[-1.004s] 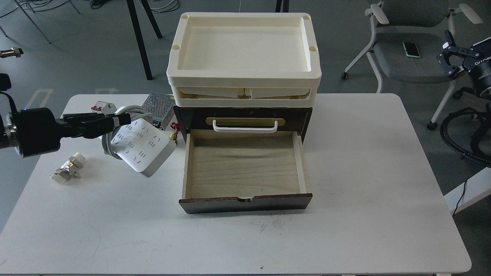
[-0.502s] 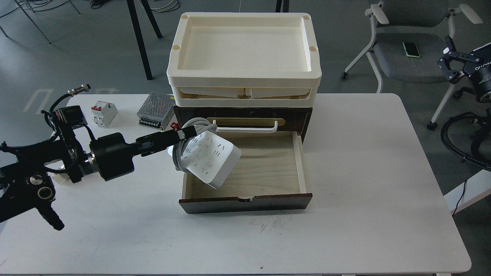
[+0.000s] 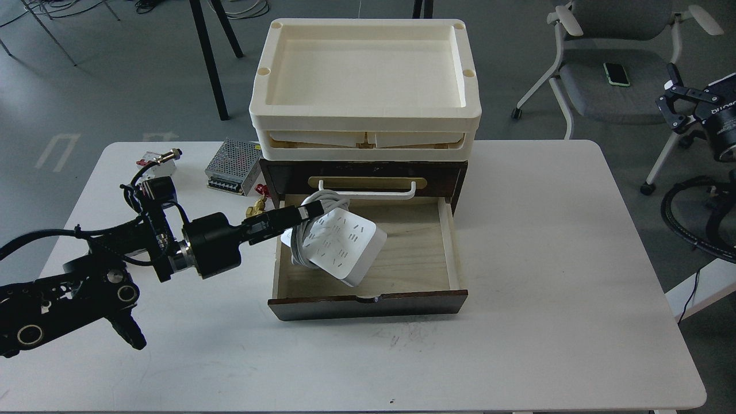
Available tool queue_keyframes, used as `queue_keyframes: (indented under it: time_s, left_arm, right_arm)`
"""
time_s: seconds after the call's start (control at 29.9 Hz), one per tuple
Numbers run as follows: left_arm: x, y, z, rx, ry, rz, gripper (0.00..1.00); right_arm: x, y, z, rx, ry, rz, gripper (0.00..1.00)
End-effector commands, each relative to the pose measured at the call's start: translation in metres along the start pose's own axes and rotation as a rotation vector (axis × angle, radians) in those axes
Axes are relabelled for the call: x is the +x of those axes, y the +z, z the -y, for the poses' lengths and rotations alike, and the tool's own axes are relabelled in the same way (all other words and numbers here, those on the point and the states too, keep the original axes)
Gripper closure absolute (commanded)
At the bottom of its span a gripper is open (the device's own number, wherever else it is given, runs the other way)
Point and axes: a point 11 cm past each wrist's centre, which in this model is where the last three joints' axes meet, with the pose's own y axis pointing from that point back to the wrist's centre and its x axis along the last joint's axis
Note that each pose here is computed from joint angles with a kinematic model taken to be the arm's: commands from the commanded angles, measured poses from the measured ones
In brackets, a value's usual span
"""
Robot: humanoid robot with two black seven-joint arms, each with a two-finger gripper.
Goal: Put charging cable into cabinet
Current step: 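Lower the power strip into the drawer and open the left gripper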
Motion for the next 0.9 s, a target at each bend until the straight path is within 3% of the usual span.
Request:
queue_keyframes:
  time_s: [0.0, 0.87]
  left_arm:
    - [-0.004, -0.014, 0.01, 0.022, 0.009, -0.018, 1.0]
    - [-0.021, -0.066, 0.038, 0.157, 0.071, -0.071, 0.98]
  right_arm:
    - [0.002, 0.001, -0.002, 0.004, 0.004, 0.0, 0.0]
    - [0.005, 0.002, -0.006, -0.001, 0.014, -0.002, 0.0]
